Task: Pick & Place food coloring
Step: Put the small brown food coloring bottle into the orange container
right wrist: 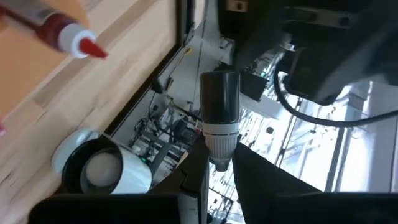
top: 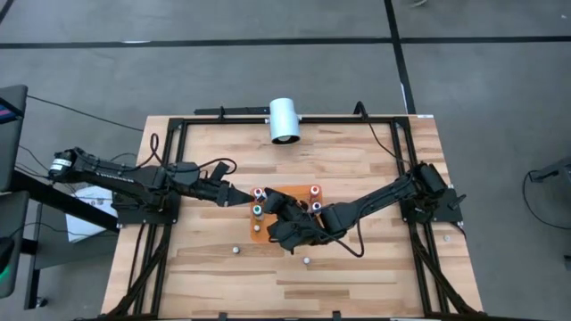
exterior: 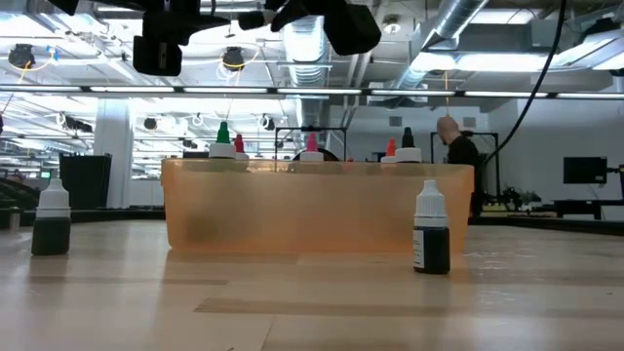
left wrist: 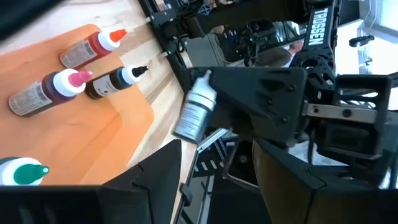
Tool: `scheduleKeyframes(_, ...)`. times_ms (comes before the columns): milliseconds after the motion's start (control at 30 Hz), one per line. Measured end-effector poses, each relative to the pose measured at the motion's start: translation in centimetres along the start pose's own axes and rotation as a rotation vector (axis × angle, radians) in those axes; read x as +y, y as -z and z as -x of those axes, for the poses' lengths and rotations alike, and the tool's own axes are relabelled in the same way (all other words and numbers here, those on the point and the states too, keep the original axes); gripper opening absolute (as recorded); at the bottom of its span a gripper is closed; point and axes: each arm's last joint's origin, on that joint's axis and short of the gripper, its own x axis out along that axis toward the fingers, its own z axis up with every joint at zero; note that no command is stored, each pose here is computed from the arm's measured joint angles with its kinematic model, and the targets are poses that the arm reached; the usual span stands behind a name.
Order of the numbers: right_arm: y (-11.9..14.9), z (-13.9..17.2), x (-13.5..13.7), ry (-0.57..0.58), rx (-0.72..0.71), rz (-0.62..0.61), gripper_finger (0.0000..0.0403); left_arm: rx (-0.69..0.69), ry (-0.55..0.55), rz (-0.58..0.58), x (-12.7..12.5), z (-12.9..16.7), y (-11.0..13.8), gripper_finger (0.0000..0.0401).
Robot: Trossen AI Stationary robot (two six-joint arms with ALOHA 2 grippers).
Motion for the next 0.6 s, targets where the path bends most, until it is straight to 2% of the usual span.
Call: scheduleKeyframes(600,-0.63,0.70,-0.52,0.034,-0.092,-0.035,0.0056,-0.021,-0.071,0.022,0.50,0.01,0.28,0.0190)
